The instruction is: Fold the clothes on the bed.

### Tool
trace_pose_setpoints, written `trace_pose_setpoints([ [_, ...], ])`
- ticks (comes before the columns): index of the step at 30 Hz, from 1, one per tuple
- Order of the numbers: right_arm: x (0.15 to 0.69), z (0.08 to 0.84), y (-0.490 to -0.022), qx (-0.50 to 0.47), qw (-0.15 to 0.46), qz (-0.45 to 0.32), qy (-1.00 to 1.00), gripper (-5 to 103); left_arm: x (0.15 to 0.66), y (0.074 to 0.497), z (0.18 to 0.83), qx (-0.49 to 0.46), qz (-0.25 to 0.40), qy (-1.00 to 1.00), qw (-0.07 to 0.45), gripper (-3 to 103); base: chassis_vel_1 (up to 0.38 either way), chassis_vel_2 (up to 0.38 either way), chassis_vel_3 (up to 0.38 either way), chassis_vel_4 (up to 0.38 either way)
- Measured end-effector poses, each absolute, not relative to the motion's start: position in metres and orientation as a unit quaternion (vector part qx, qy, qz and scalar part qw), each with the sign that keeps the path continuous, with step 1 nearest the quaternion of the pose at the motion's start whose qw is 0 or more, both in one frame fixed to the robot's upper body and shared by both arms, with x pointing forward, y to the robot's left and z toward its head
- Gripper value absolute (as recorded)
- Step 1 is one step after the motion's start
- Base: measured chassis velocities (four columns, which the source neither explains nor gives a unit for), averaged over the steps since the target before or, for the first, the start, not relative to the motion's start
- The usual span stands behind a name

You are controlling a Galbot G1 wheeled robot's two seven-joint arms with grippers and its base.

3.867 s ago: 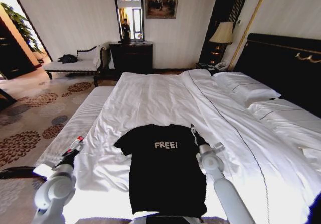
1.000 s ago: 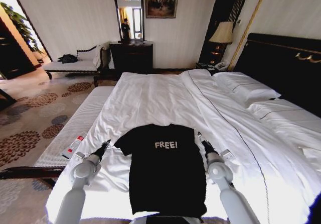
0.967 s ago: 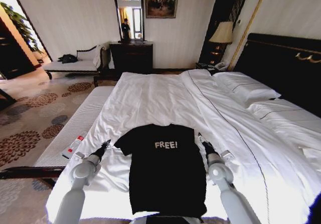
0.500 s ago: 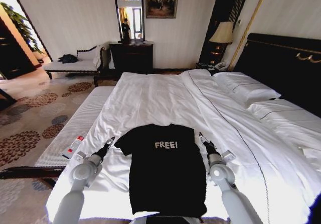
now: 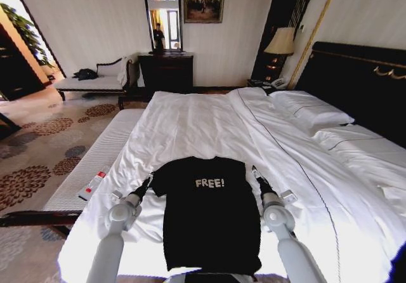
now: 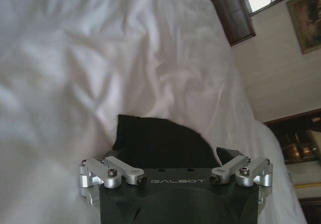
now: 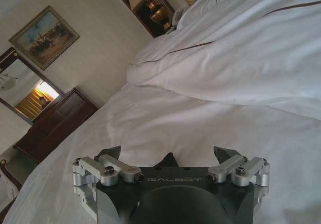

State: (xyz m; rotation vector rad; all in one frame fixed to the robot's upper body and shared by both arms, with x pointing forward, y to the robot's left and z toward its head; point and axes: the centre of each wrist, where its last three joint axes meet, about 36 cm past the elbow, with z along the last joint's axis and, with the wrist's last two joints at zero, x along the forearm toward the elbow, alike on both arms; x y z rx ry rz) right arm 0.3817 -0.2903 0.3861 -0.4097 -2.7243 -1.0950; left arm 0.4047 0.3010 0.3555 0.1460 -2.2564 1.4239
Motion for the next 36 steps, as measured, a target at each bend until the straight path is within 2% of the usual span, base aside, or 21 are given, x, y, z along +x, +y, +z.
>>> trace_pose_setpoints([
  [5,0.38,0.385,-0.292,-0.141,0.098,-0.367,-0.914,100,0.392,0.3,0.341,0.067,0.514,-0.819,0.245,100,0.0,0.0,0.0,0.0],
  [16,0.377,0.382,-0.291,-0.143,0.104,-0.372,-0.911,100,0.379,0.316,0.35,0.085,0.511,-0.825,0.227,100,0.0,0.0,0.0,0.0],
  [28,0.38,0.38,-0.287,-0.137,0.109,-0.374,-0.911,100,0.424,0.301,0.339,0.08,0.514,-0.824,0.223,102,0.0,0.0,0.0,0.0],
  [31,0.381,0.38,-0.286,-0.136,0.111,-0.373,-0.911,100,0.425,0.302,0.339,0.08,0.514,-0.825,0.219,88,0.0,0.0,0.0,0.0],
  [32,0.381,0.38,-0.286,-0.136,0.111,-0.373,-0.911,100,0.425,0.302,0.339,0.08,0.514,-0.825,0.219,88,0.0,0.0,0.0,0.0],
  [35,0.383,0.38,-0.284,-0.134,0.111,-0.374,-0.911,100,0.422,0.304,0.341,0.079,0.513,-0.828,0.214,72,0.0,0.0,0.0,0.0],
  [36,0.383,0.38,-0.284,-0.134,0.111,-0.374,-0.911,100,0.422,0.304,0.341,0.079,0.513,-0.828,0.214,72,0.0,0.0,0.0,0.0],
])
